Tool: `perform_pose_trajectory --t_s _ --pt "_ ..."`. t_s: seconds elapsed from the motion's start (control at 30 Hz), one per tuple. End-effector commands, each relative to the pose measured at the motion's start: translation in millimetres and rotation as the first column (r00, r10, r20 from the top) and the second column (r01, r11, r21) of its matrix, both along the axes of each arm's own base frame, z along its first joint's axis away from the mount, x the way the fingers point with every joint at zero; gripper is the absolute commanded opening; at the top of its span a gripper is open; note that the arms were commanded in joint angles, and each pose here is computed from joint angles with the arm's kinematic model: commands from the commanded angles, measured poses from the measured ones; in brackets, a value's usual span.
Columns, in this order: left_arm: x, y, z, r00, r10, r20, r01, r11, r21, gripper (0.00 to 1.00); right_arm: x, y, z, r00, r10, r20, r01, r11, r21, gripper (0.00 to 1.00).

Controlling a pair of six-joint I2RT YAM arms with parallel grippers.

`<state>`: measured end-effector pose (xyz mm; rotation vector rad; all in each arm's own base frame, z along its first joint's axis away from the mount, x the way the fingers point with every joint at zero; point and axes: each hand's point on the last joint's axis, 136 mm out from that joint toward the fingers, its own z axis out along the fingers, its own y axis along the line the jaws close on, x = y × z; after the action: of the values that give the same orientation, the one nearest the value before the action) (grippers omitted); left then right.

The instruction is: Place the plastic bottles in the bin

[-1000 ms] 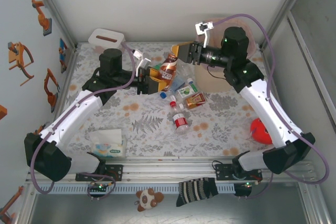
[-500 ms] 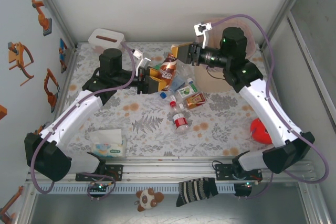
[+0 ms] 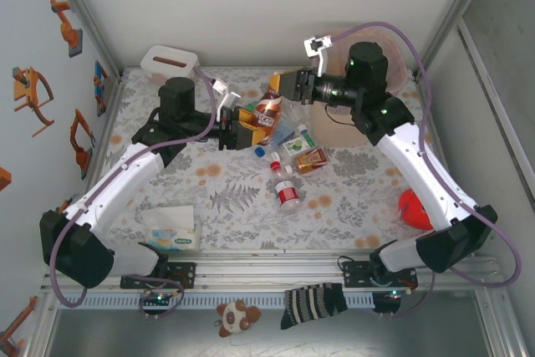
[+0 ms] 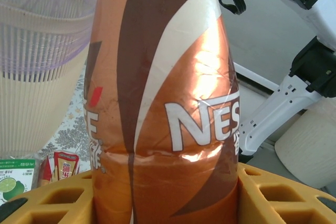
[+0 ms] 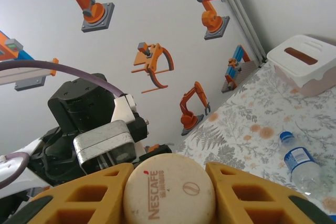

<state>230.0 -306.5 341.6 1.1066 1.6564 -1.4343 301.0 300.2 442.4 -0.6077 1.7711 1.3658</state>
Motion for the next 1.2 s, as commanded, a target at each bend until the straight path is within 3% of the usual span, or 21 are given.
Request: perform_pose_trajectory --t_s 0.0,0.2,0.37,0.53,0.8,1.07,1.17 --pt "-7.7 -0.9 6.0 0.999 -0.036 0.018 0.037 0.999 -0.022 0.55 -0.8 -1.7 17.1 0.998 -0.021 0.055 0.020 1.000 0.009 0.31" --pt "-3.1 5.2 9.0 0.999 0.024 0.033 -0.023 1.000 -0.011 0.74 9.4 -12.0 13.1 0.991 -0.114 0.074 0.118 0.992 -0.051 0.27" --pt "9.4 17.5 8.1 0.993 0.109 0.042 -0.109 0.994 0.002 0.79 25.3 -27.9 9.5 0.968 -0.227 0.110 0.242 0.958 -0.152 0.27" --pt "34.6 35.1 4.6 0.970 0.240 0.022 -0.241 0.970 0.034 0.79 50.8 -56.3 11.8 0.910 -0.378 0.169 0.410 0.880 -0.238 0.27" --pt "57.6 41.9 -4.5 0.958 0.286 -0.004 -0.284 0.955 0.081 0.79 108.6 -144.8 30.3 0.674 -0.702 0.232 0.739 0.631 -0.237 0.27" --pt "77.1 33.1 -5.9 0.959 0.279 -0.043 -0.276 0.959 0.067 0.79 160.6 -216.7 40.1 0.376 -0.873 0.311 0.927 0.356 -0.121 0.27" --pt "82.7 31.6 -5.0 0.959 0.278 -0.052 -0.275 0.960 0.059 0.79 180.9 -217.9 38.3 0.325 -0.876 0.355 0.944 0.324 -0.066 0.26"
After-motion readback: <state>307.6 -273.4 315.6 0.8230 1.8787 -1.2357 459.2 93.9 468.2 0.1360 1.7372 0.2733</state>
